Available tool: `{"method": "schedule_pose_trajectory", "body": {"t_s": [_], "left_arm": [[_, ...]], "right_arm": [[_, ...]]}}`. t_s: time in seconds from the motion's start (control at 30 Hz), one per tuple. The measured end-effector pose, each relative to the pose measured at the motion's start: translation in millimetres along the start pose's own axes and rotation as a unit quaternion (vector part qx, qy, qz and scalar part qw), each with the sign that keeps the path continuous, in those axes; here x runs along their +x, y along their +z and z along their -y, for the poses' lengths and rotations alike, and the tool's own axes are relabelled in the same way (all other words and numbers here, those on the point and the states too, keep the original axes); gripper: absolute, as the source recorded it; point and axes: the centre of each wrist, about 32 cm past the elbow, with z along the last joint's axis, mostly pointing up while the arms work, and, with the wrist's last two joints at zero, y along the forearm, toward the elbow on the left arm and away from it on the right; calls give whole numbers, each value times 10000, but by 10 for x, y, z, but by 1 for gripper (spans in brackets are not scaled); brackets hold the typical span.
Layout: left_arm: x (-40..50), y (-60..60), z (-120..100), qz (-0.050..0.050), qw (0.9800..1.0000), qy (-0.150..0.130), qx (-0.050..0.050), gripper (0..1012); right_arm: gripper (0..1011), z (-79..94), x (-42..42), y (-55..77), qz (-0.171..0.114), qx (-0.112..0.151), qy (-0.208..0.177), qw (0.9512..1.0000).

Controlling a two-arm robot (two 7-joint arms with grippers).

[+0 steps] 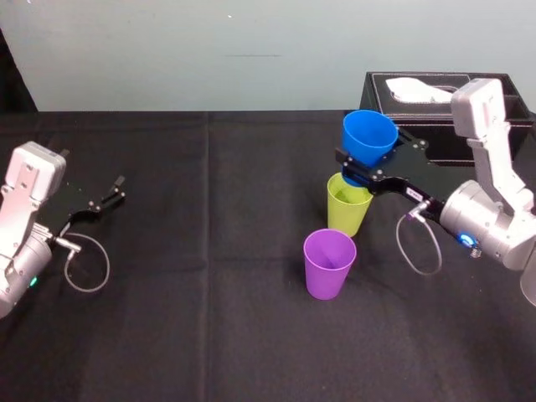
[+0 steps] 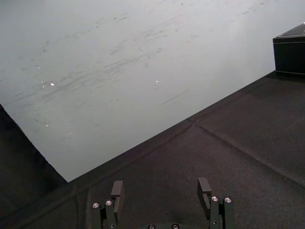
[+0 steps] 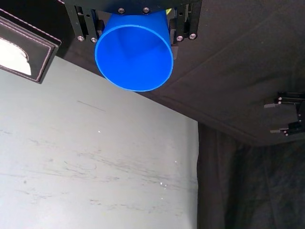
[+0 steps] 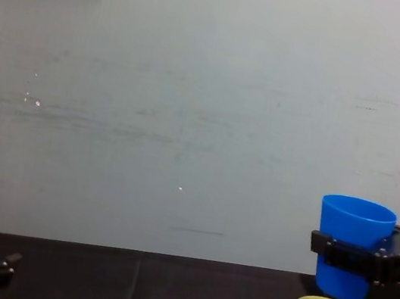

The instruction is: Stack the three plastic cups sequentially using one hand.

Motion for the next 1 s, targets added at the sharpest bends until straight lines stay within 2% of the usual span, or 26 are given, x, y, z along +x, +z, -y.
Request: {"method": "schedule_pose_trajectory", "body": {"t_s": [1.0], "left_arm": [[0,0,0,0,10000,0,-1,1011]], "right_arm": [[729,-148,40,-230,-63,-197,82,9998]]}}
